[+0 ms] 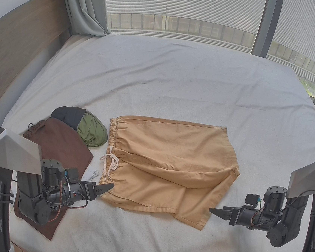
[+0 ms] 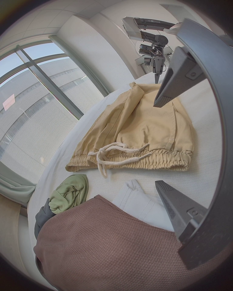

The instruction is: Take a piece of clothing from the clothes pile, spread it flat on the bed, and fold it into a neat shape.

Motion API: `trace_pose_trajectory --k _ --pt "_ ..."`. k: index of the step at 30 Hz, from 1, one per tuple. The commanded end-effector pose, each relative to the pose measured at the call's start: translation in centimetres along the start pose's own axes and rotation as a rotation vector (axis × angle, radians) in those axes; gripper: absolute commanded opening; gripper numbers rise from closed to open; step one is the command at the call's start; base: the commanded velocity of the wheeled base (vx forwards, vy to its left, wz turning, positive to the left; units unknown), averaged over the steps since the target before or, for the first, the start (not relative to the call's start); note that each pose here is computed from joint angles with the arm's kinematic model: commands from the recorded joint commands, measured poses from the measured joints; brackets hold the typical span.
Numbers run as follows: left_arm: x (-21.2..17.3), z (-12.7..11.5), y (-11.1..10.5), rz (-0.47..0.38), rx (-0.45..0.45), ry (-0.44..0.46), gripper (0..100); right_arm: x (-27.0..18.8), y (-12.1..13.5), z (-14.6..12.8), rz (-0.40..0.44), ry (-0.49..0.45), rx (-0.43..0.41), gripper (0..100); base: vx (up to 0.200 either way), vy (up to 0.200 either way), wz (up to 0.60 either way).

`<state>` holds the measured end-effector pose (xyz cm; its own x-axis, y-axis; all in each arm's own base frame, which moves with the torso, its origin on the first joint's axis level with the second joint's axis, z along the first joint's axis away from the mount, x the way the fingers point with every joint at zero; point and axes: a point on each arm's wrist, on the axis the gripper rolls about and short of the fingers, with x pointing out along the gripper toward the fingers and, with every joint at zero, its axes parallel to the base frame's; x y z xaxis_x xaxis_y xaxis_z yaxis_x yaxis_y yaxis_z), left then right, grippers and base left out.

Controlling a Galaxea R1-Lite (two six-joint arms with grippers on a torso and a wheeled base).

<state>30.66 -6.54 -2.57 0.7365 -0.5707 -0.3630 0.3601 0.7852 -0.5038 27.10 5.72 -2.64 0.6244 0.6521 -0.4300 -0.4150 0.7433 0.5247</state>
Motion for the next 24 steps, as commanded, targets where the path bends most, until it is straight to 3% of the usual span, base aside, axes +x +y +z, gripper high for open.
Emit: trace_pose_trajectory --k 1,14,24 --pt "0.0 0.0 0.1 0.001 -0.001 0.000 100 1.2 0.1 -1.4 0.008 0.056 0.010 100 0.000 0.000 0.00" --pt "0.1 0.0 0.2 0.002 -0.002 -0.001 100 3.4 0.9 -3.3 0.033 0.126 -0.004 100 0.000 0.000 0.00" --pt "0.2 -0.1 0.2 0.003 -0.003 0.001 100 3.8 1.8 -3.3 0.058 0.128 -0.011 100 0.000 0.000 0.00"
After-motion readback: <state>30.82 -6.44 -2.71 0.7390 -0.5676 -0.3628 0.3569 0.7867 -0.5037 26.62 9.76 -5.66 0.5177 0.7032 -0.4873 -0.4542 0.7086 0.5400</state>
